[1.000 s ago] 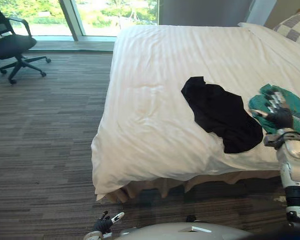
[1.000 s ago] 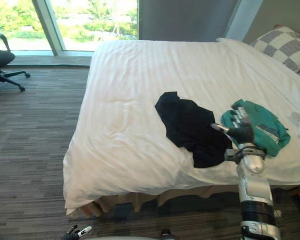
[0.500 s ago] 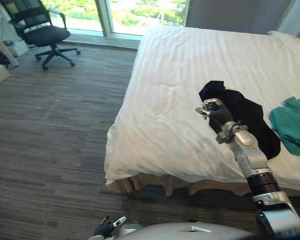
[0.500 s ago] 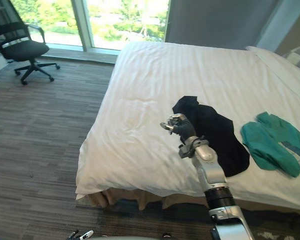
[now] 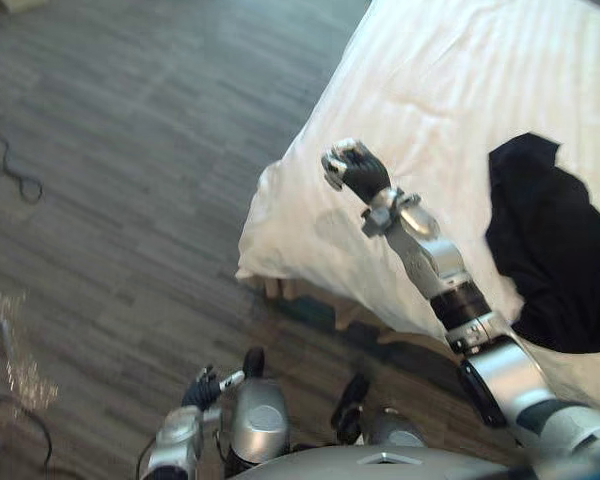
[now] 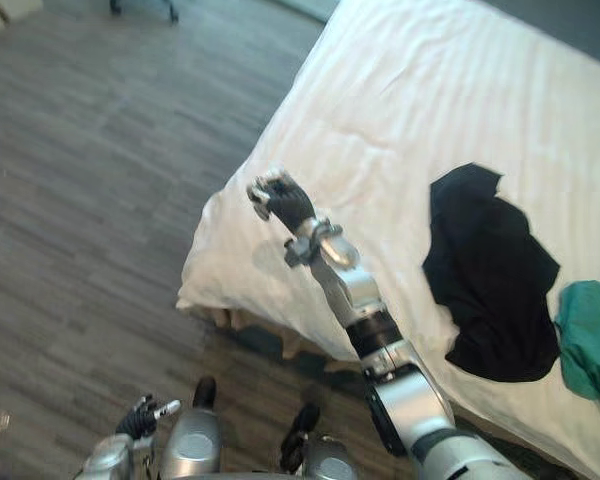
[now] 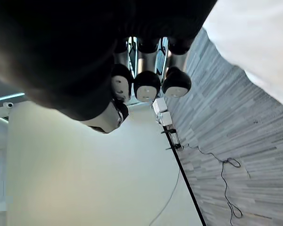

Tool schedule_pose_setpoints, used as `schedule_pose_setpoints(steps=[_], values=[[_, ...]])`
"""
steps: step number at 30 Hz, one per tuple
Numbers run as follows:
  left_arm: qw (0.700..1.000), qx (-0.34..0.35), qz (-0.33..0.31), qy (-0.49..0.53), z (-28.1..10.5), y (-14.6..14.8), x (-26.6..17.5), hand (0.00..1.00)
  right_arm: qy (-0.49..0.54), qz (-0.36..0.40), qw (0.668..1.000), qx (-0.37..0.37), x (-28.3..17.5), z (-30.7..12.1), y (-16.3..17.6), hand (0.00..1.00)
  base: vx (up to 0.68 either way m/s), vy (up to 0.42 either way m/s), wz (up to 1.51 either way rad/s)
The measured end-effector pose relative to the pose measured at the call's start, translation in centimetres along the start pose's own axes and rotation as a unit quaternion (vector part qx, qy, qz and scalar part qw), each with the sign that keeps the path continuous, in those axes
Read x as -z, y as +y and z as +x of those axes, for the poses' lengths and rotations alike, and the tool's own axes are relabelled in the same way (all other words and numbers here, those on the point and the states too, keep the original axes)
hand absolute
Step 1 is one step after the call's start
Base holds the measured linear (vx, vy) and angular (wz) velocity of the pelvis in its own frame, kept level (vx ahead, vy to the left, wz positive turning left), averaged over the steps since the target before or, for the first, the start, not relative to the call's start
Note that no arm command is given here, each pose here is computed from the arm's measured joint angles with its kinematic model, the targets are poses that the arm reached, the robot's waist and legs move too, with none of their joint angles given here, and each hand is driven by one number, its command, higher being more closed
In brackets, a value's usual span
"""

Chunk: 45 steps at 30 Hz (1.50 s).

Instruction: Tidy the bed and pick cloth on bed and put in laundry

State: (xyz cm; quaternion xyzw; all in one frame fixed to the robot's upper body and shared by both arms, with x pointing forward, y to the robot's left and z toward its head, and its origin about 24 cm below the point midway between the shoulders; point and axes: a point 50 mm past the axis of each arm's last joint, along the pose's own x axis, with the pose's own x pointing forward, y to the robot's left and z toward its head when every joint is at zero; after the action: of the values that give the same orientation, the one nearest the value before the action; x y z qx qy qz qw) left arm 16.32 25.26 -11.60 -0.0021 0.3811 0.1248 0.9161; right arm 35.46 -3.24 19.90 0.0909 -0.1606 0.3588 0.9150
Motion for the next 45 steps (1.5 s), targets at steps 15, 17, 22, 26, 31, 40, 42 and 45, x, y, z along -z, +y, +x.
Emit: schedule_pose_setpoints(steps=[15,17,22,26,31,40,42,45], values=[[0.993,0.095,-0.011,-0.068,1.8,-7.0,-6.0,0.0,0.051,-0.009,0.999,-0.016,2.0,0.9,1.3,1.0,-0.06,0.031,0.1],[0.991,0.108,-0.023,-0.07,1.9,-8.3,-6.7,0.0,0.066,-0.006,0.998,-0.006,2.7,0.6,1.1,1.0,-0.07,-0.005,0.12],[0.987,0.135,-0.024,-0.083,2.0,-10.9,-8.4,0.0,0.134,-0.01,0.99,0.05,5.9,-0.6,-0.2,1.0,-0.07,-0.018,0.05],[0.984,0.149,-0.045,-0.081,2.0,-12.6,-9.3,0.0,0.174,0.001,0.977,0.125,7.7,-2.1,-2.8,1.0,-0.05,-0.037,-0.12],[0.973,0.164,-0.127,-0.097,1.7,-14.7,-11.9,0.0,0.163,0.002,0.97,0.182,6.7,-2.4,-5.1,1.0,-0.03,-0.044,-0.1],[0.954,0.159,-0.232,-0.104,0.9,-16.3,-14.5,0.0,0.106,0.16,0.947,0.259,7.4,-5.1,-7.0,1.0,-0.01,-0.026,-0.16],[0.954,0.149,-0.242,-0.096,1.1,-16.0,-14.4,0.0,0.091,0.196,0.934,0.284,8.1,-6.9,-7.8,1.0,0.0,0.009,-0.38],[0.954,0.149,-0.248,-0.082,1.1,-15.8,-14.3,0.0,0.048,0.268,0.895,0.354,10.3,-12.2,-9.3,1.0,0.02,0.026,-0.48]])
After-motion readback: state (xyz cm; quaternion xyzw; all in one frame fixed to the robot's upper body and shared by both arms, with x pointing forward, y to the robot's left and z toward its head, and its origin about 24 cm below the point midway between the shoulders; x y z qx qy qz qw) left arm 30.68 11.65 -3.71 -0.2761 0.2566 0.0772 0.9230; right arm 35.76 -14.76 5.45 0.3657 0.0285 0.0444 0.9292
